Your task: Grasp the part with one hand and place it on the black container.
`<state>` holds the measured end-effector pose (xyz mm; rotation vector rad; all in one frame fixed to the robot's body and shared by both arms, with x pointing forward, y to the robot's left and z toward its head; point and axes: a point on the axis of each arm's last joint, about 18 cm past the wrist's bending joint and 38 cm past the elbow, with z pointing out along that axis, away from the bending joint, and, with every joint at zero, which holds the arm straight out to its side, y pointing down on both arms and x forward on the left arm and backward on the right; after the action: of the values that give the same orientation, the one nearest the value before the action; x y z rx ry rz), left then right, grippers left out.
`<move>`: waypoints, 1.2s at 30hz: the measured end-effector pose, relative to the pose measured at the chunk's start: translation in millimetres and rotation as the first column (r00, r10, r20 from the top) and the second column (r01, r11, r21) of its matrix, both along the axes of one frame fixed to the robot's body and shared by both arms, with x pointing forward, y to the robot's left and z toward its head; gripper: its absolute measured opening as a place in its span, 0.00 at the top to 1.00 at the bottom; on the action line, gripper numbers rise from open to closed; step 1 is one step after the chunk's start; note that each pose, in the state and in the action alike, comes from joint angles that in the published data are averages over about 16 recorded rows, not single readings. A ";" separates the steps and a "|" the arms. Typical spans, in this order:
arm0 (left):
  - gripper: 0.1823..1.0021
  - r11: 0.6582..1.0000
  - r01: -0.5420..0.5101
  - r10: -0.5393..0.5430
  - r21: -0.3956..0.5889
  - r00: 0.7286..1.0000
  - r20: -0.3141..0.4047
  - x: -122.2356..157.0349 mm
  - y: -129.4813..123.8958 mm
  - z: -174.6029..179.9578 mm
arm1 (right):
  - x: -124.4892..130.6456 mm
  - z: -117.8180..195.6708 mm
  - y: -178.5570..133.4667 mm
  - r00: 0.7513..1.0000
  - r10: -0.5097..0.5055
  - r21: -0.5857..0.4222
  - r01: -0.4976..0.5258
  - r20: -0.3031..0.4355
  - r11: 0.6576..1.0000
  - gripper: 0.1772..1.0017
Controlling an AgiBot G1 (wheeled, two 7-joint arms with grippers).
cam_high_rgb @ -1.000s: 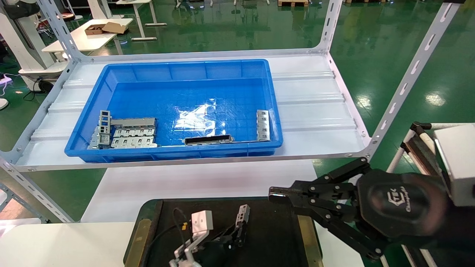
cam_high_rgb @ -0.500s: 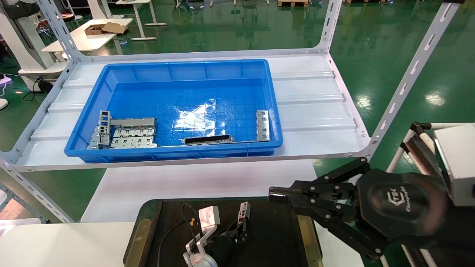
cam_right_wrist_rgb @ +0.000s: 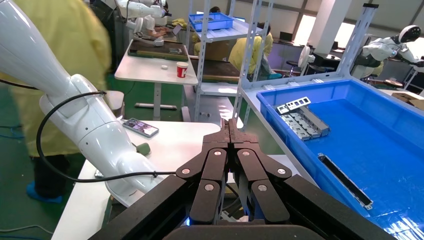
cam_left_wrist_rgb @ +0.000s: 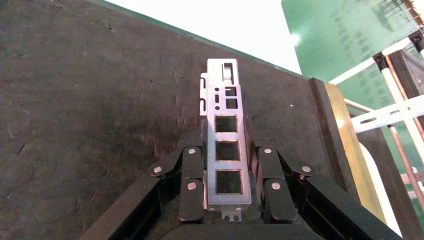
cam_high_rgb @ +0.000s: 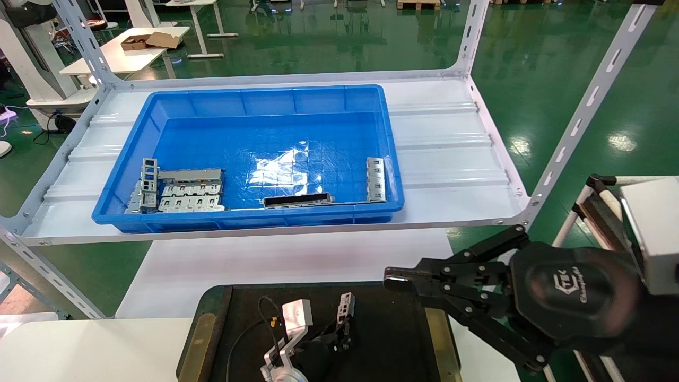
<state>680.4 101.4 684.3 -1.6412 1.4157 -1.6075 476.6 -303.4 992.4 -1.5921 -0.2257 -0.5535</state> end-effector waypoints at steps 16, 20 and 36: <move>0.74 1.000 0.010 -0.010 -0.020 1.000 0.002 1.4 -0.1 5.8 | 0.0 0.0 0.0 1.000 0.000 0.000 0.000 0.000 1.000 0.87; 0.67 0.999 0.031 -0.031 -0.022 0.999 0.023 0.4 2.6 14.5 | 0.0 0.0 0.0 1.000 0.000 0.000 0.000 0.000 1.000 0.80; 0.29 0.965 0.255 -0.263 0.067 0.951 0.163 -30.5 45.4 70.0 | 0.0 0.0 0.0 1.000 0.000 0.000 0.000 0.000 1.000 0.36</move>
<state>649.9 146.8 754.3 -1.2985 1.6162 -1.7958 476.6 -303.4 992.4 -1.5921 -0.2257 -0.5535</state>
